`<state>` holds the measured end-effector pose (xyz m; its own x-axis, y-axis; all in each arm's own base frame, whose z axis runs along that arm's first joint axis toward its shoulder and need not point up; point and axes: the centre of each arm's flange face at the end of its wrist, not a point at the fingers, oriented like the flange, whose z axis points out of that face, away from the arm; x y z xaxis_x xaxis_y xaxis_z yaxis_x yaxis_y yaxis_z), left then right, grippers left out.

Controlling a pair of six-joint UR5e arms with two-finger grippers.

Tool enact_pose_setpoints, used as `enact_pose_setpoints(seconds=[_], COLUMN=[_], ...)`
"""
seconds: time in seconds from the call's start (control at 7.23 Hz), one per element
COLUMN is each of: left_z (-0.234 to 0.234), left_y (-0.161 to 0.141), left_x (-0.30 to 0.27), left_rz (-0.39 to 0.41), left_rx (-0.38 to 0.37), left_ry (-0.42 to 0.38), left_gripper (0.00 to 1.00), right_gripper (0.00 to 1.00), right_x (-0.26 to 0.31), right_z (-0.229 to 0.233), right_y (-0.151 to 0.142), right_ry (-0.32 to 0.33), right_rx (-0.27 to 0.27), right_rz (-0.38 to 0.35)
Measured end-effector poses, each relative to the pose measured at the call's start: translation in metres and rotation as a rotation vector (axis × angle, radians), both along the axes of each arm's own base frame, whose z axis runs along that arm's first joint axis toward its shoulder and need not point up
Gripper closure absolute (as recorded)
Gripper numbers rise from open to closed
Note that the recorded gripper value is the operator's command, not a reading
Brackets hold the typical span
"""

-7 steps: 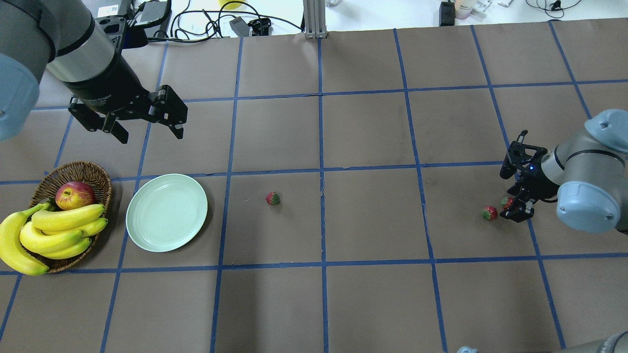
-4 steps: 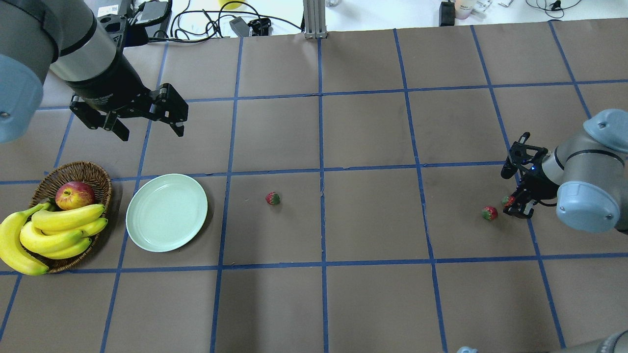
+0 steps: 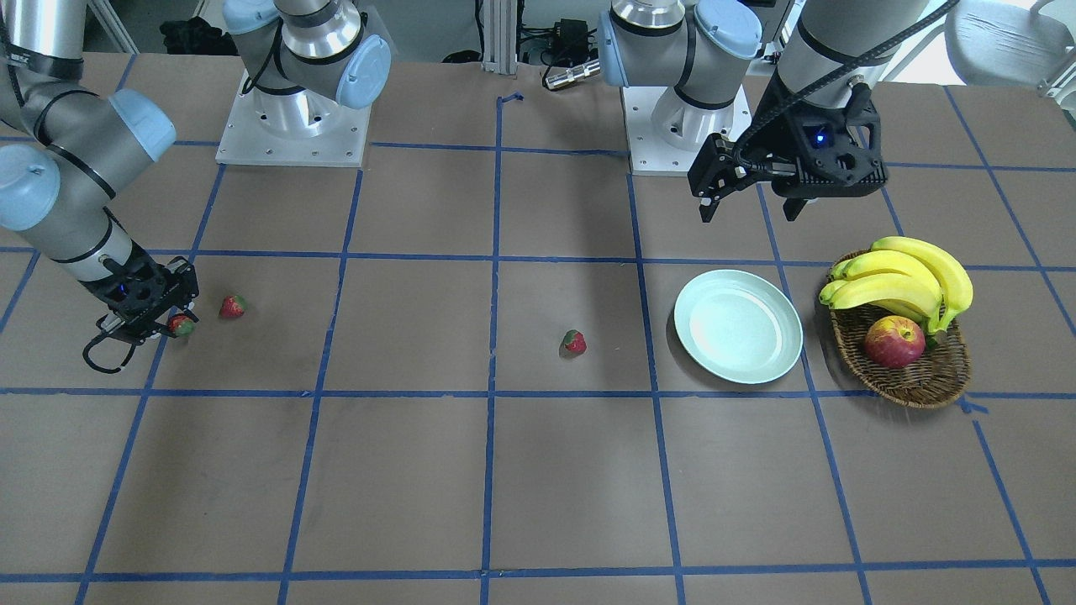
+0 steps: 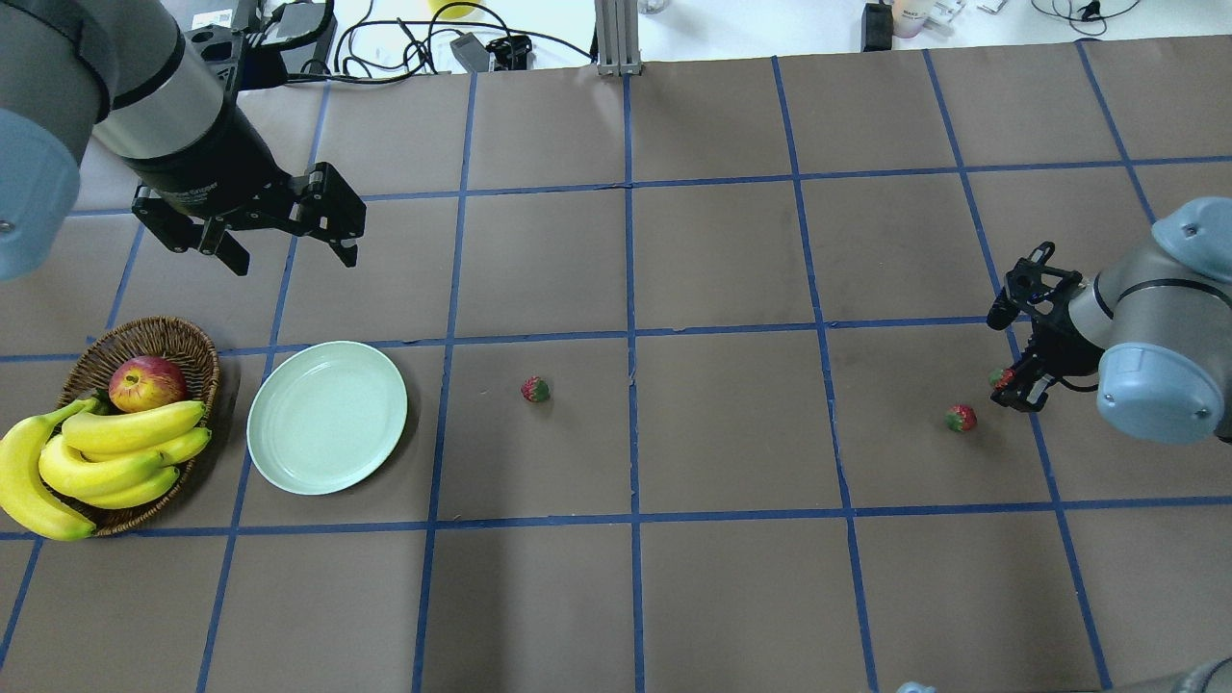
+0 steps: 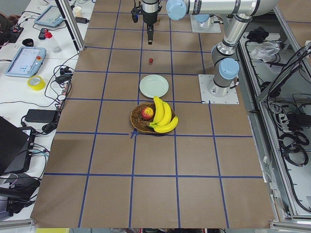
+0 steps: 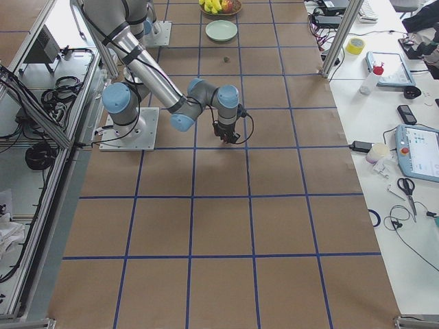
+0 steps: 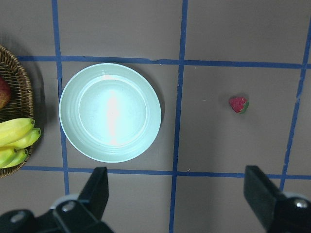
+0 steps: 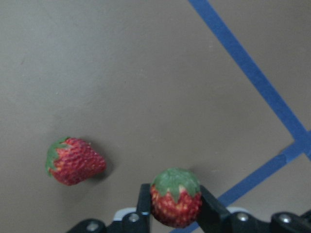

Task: Collect all strawberries into plate
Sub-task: 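Lower the right gripper and grasp a second strawberry, then carry the strawberry and release it beside the first one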

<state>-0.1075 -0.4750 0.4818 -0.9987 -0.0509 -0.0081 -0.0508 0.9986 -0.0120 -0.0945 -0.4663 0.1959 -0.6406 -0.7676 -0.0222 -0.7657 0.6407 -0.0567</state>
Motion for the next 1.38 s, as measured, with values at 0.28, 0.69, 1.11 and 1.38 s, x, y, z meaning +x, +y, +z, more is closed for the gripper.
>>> enact_pose_setpoints(seconds=[0.28,0.69,1.11,1.38], left_z=[0.0,-0.001,-0.007,-0.009], left_y=[0.0,0.001,0.003,0.004], left_x=[0.001,0.006,0.006,0.006], left_rz=[-0.001,-0.001,-0.002,-0.002], left_rx=[0.0,0.006,0.019,0.024], left_ry=[-0.01,-0.068,-0.066,-0.068], left_gripper=[0.0,0.0,0.0,0.0], right_gripper=[0.78,0.78,0.78,0.78], right_x=[0.016,0.117,0.258,0.342], right_z=[0.015,0.018,0.015,0.015], right_y=[-0.017,-0.027,-0.01,-0.02], right_ry=[0.006,0.002,-0.023,-0.048], right_rx=[-0.026,-0.016,0.011,0.018], right_rz=[-0.124,-0.362,-0.588,-0.746])
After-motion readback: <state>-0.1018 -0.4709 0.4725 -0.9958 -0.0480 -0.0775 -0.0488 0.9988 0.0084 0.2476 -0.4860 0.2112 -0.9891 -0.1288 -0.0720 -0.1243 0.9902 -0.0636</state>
